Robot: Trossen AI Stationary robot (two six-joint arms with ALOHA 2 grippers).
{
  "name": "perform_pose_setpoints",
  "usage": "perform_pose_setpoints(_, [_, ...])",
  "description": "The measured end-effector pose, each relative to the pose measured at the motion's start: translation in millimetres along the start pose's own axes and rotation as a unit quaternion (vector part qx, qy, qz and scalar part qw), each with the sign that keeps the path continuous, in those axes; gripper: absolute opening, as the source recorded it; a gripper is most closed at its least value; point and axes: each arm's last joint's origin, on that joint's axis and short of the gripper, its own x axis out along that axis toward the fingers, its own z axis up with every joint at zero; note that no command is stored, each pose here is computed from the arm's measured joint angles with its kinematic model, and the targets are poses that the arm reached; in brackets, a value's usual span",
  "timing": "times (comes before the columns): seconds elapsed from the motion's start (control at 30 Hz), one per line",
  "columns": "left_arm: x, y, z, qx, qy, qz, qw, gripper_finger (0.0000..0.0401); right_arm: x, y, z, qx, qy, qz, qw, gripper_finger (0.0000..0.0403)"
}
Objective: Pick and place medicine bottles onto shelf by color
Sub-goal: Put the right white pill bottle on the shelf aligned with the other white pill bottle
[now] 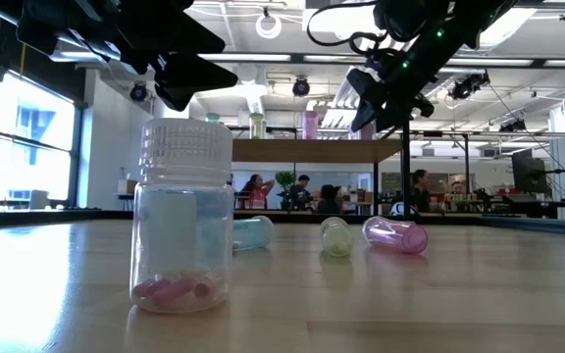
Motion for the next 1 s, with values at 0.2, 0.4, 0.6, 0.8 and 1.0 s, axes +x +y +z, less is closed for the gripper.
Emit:
perform_pose_setpoints(0.2, [0,0,0,0.000,0.000,0.000,1.000,0.0225,-8,-4,3,0.005,-0.008,0.003,1.000,0.0206])
perform_pose_setpoints(0.4, [0,0,0,0.000,0.000,0.000,1.000,0.0225,-18,-7,8,0.016,-0.022,0.009,1.000,0.0206])
perform_pose_setpoints(0.6, [0,0,0,0.000,0.000,0.000,1.000,0.0225,-32,-13,15,0.026,-0.047,0.019,0.998,0.0206])
perform_pose_setpoints(0.8, [0,0,0,0.000,0.000,0.000,1.000,0.0225,-54,-19,23,0.023,-0.069,0.075,0.995,0.0206])
perform_pose_setpoints(1.0, [0,0,0,0.000,0.000,0.000,1.000,0.0225,-62,-17,24,-0.052,-0.060,0.165,0.983,0.0206])
